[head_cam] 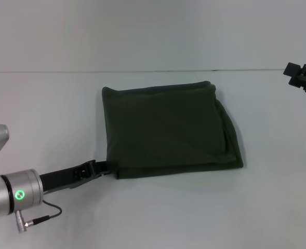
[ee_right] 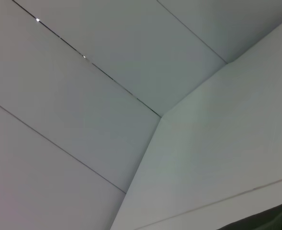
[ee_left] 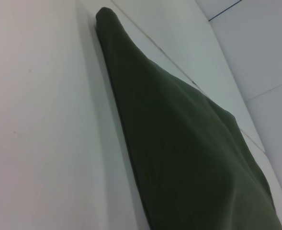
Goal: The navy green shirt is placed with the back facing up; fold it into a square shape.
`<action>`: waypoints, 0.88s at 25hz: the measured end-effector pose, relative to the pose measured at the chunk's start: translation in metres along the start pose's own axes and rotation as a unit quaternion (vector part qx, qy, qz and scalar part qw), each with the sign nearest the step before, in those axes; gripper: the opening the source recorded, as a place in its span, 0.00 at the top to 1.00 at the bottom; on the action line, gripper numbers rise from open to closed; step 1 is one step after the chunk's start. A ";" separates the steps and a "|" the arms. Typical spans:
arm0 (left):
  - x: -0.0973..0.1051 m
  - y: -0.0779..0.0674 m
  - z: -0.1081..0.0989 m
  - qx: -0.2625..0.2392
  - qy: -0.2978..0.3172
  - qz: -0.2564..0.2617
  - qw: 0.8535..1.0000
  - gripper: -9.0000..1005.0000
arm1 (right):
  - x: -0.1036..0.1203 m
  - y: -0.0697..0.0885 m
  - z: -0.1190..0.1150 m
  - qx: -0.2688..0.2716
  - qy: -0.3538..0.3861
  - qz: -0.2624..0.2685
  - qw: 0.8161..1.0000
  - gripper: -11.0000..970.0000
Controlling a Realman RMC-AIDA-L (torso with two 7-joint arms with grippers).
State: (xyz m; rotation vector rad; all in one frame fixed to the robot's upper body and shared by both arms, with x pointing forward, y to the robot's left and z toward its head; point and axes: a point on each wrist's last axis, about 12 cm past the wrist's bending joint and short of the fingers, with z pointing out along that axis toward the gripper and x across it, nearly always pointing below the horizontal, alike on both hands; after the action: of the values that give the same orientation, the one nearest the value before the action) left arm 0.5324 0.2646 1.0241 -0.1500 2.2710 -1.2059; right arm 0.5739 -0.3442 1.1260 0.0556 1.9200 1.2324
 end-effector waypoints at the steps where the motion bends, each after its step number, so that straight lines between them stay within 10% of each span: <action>1: 0.001 0.001 -0.001 -0.001 0.000 -0.001 1.000 0.72 | 0.000 0.000 0.000 0.000 0.000 0.000 1.000 0.32; 10: 0.005 0.006 -0.007 -0.006 0.005 0.007 1.000 0.94 | -0.001 0.000 0.001 -0.001 -0.002 0.003 1.000 0.32; 22: 0.018 0.021 -0.040 -0.010 0.005 -0.002 1.000 0.94 | 0.001 -0.002 0.000 0.001 -0.007 0.009 1.000 0.32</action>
State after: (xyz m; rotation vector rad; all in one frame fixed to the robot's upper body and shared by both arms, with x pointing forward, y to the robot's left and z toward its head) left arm 0.4997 0.3001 1.0175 -0.1565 2.2939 -1.1887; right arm 0.5744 -0.3444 1.1241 0.0834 1.9127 1.2391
